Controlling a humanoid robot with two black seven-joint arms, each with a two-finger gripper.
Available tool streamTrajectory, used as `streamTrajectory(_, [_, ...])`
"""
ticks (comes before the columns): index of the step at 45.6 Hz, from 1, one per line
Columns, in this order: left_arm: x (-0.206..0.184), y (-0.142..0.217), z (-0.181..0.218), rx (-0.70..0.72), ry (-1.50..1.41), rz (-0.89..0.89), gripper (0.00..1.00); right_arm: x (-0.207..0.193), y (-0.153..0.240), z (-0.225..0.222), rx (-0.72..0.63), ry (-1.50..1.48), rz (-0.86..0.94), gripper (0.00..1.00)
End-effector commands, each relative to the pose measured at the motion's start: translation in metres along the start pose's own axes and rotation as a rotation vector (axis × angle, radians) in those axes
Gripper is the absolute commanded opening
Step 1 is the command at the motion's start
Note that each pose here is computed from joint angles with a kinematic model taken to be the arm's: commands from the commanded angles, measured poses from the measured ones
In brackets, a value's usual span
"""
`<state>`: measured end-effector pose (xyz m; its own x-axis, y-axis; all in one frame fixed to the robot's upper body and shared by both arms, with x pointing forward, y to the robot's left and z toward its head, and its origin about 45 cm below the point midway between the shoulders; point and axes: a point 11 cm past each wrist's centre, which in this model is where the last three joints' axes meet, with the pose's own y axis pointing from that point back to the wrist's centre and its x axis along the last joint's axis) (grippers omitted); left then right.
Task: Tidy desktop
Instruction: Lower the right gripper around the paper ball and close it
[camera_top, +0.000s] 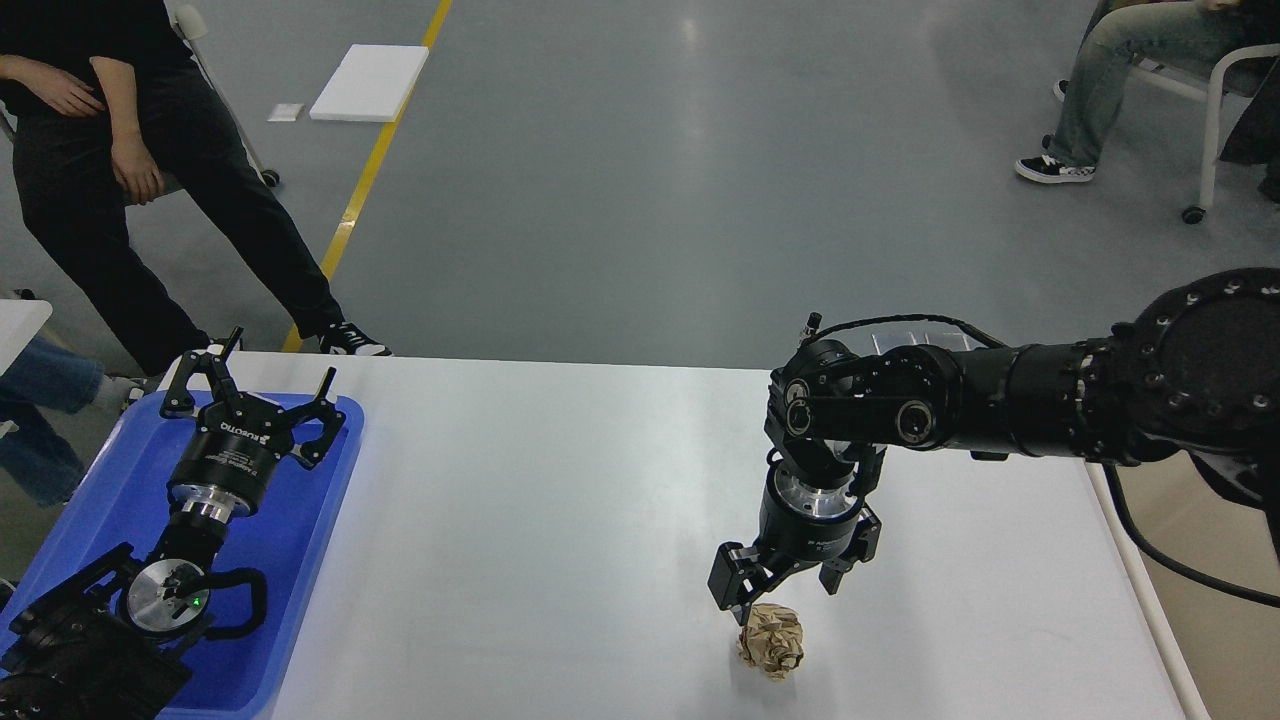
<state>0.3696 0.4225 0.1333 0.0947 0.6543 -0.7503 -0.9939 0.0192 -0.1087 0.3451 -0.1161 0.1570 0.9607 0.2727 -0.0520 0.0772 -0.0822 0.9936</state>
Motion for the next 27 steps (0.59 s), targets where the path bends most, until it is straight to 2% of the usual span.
streamTrajectory(1, [0.000, 0.000, 0.000, 0.000, 0.000, 0.001, 0.99, 0.007, -0.017, 0.009, 0.019, -0.090, 0.080, 1.00])
streamTrajectory(7, [0.001, 0.001, 0.000, 0.000, -0.001, 0.002, 0.99, 0.013, -0.020, 0.014, -0.013, -0.081, 0.148, 1.00])
streamTrajectory(18, [0.001, 0.001, 0.000, 0.000, -0.001, 0.002, 0.99, 0.008, -0.033, 0.011, 0.011, -0.104, 0.159, 1.00])
streamTrajectory(27, [0.000, 0.000, 0.000, 0.000, 0.000, 0.001, 0.99, 0.005, -0.042, 0.015, -0.019, -0.076, 0.195, 1.00])
